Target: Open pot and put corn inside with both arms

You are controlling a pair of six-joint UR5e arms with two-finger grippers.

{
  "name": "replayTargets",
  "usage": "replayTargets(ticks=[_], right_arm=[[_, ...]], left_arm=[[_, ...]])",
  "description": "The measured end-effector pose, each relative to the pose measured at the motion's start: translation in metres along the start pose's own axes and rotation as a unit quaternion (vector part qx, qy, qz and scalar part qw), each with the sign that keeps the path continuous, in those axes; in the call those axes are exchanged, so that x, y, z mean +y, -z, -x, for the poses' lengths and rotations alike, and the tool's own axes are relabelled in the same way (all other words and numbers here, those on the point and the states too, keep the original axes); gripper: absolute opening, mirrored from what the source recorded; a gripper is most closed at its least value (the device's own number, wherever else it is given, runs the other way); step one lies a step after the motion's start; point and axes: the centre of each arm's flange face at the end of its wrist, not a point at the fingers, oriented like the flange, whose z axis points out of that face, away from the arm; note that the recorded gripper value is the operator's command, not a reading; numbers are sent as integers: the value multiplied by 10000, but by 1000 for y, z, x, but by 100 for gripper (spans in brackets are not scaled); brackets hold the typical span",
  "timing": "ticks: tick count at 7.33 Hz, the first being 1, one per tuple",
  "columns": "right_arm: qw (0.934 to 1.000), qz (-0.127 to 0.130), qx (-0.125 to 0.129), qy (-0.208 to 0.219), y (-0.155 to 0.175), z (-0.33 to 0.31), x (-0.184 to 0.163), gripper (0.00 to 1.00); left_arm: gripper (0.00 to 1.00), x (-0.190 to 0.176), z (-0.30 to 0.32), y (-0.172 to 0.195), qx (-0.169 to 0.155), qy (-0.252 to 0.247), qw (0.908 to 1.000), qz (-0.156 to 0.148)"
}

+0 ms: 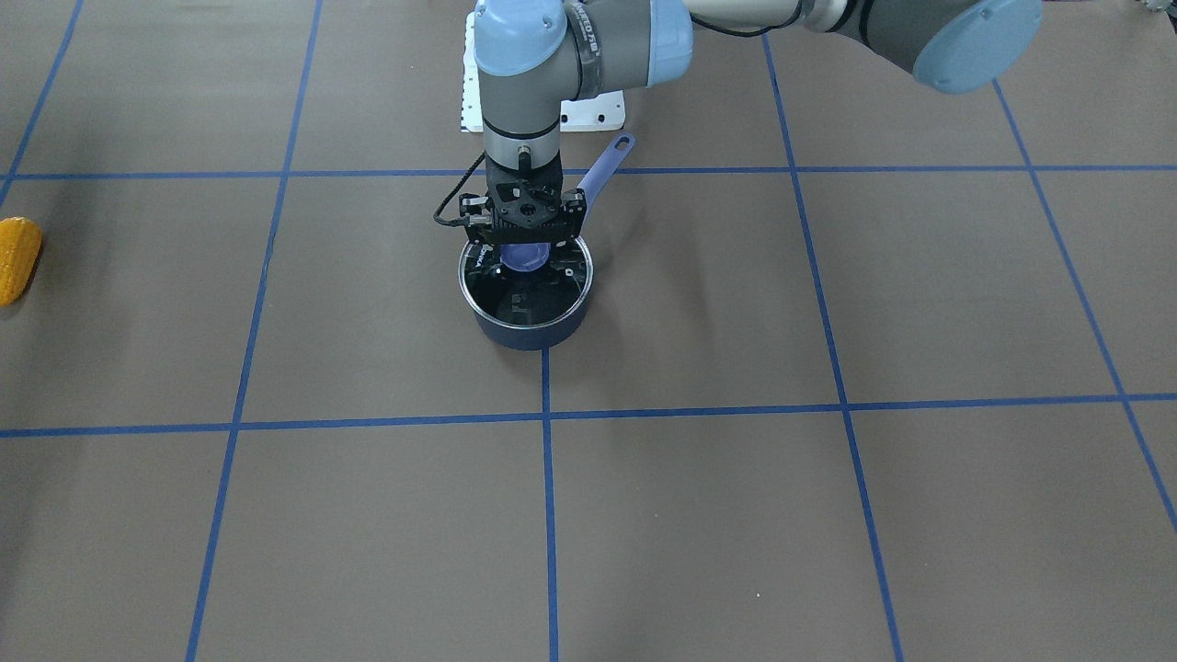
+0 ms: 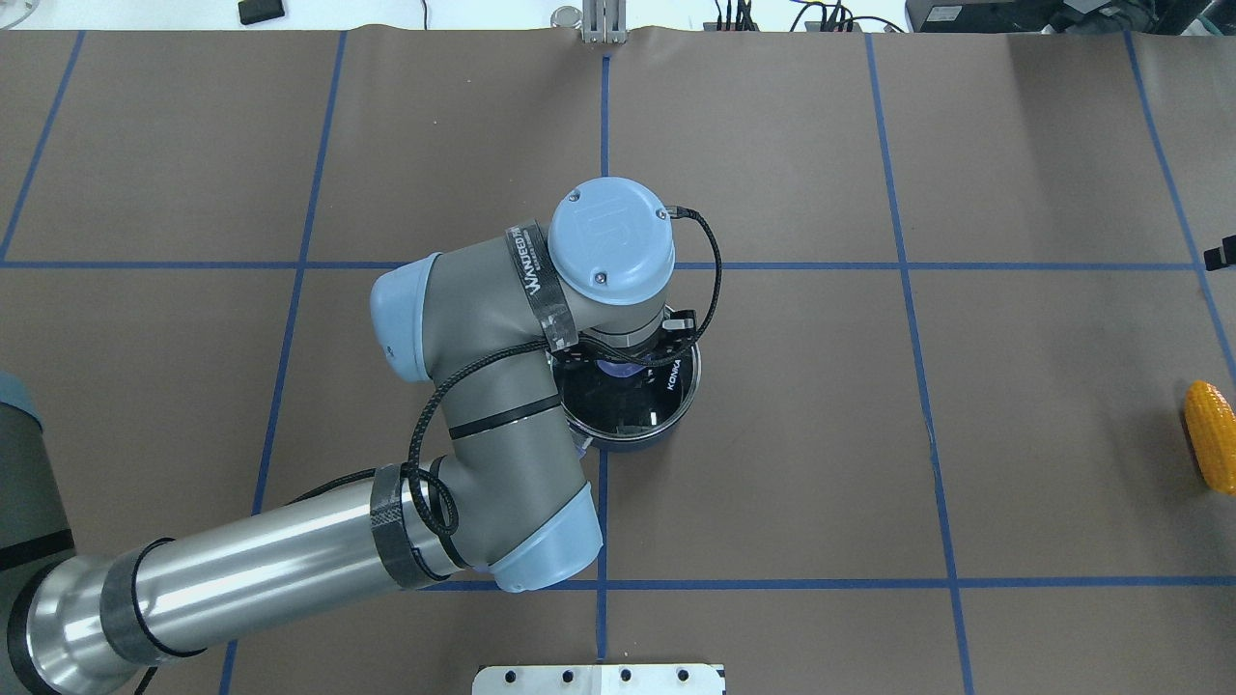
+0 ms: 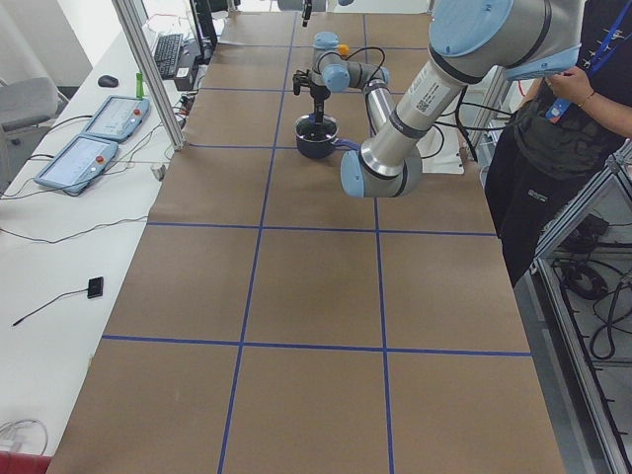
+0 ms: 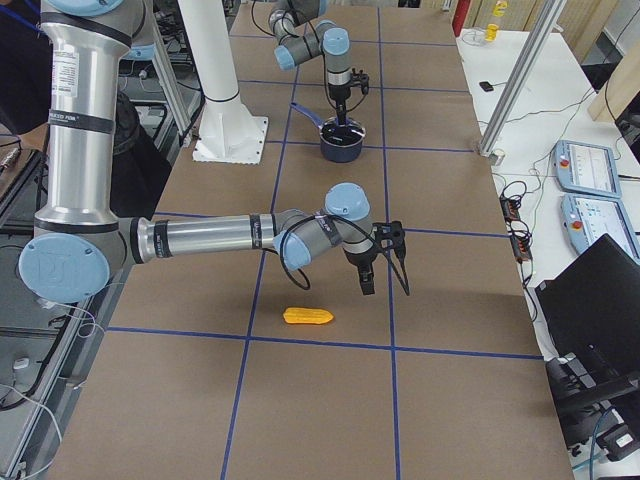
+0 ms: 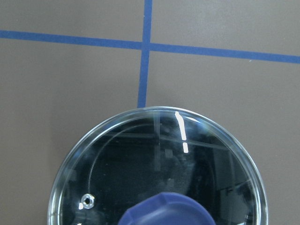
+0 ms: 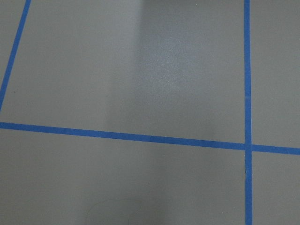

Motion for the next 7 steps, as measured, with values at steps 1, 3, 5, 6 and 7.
replayTargets(ticks=[1, 3, 5, 6, 7], right_arm=[[10000, -4, -3, 8, 0, 1, -1, 100], [10000, -1, -6, 17, -1, 2, -2, 100], [10000, 22, -11, 30, -3, 3, -1, 100], [10000, 42, -12, 30, -4, 3, 1, 100], [10000, 53, -14, 34, -5, 3, 2, 100]], left_arm=[[0, -5, 11, 9, 20, -43, 10000, -55], [0, -10, 60, 46, -4, -463, 9988, -178], [0, -7, 143, 70, -102, -1201, 9923, -290], [0, -7, 186, 73, -229, -1541, 9873, -319], [0, -9, 230, 74, -358, -1866, 9814, -281]])
